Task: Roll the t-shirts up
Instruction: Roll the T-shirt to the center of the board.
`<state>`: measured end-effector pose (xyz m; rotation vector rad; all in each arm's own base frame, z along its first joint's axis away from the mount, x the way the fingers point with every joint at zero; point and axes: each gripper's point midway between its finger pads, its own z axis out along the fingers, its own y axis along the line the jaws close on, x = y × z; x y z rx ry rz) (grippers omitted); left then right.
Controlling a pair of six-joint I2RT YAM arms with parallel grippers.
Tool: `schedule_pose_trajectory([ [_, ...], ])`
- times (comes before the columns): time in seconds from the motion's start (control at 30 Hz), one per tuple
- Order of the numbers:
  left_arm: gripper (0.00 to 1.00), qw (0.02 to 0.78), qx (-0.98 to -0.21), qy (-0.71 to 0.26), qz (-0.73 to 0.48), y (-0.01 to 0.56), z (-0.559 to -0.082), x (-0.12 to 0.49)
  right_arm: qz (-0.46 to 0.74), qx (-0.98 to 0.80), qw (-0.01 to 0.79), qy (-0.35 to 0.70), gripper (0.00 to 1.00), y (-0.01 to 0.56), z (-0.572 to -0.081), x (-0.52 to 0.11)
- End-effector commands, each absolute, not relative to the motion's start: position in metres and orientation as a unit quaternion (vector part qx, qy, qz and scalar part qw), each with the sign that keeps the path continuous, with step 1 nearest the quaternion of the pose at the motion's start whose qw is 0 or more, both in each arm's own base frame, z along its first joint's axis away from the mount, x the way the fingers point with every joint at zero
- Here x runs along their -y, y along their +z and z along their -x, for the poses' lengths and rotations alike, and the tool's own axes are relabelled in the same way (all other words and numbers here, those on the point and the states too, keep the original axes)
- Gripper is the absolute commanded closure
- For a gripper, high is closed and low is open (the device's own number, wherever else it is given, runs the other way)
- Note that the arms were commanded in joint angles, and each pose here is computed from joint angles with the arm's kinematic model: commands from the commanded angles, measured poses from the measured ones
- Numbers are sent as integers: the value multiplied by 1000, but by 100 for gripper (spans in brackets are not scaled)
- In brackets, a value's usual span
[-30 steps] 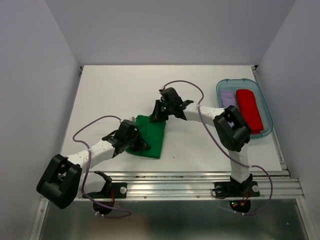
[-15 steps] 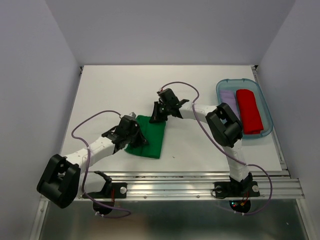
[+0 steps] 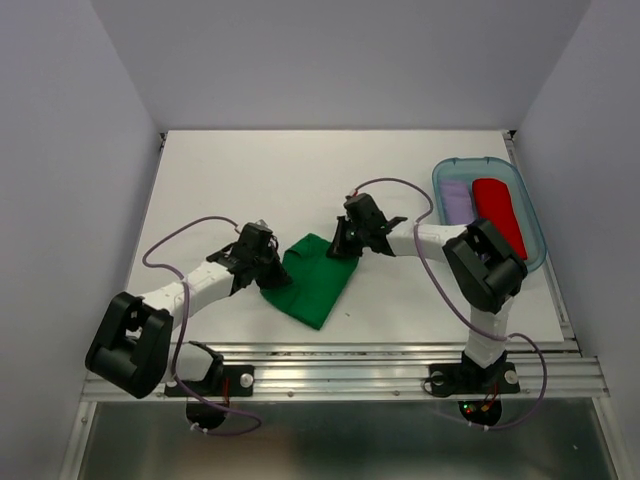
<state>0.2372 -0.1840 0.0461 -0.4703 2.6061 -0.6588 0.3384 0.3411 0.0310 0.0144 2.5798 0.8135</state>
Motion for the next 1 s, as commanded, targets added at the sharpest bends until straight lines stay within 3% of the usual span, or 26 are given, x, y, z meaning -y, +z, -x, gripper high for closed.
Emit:
schedule_pose_trajectory([
  [0.0,100,219,-931,-248,153,61,-249,191,-73,-959,201,184,99,-9,-309,-275],
  [0.37,100,190,-943,-248,118,50,-245,204,-148,-952,224,145,99,-14,-287,-216],
  [0.97,100,263,-934,-191,148,72,-246,167,-131,-950,234,161,99,-3,-295,-225],
])
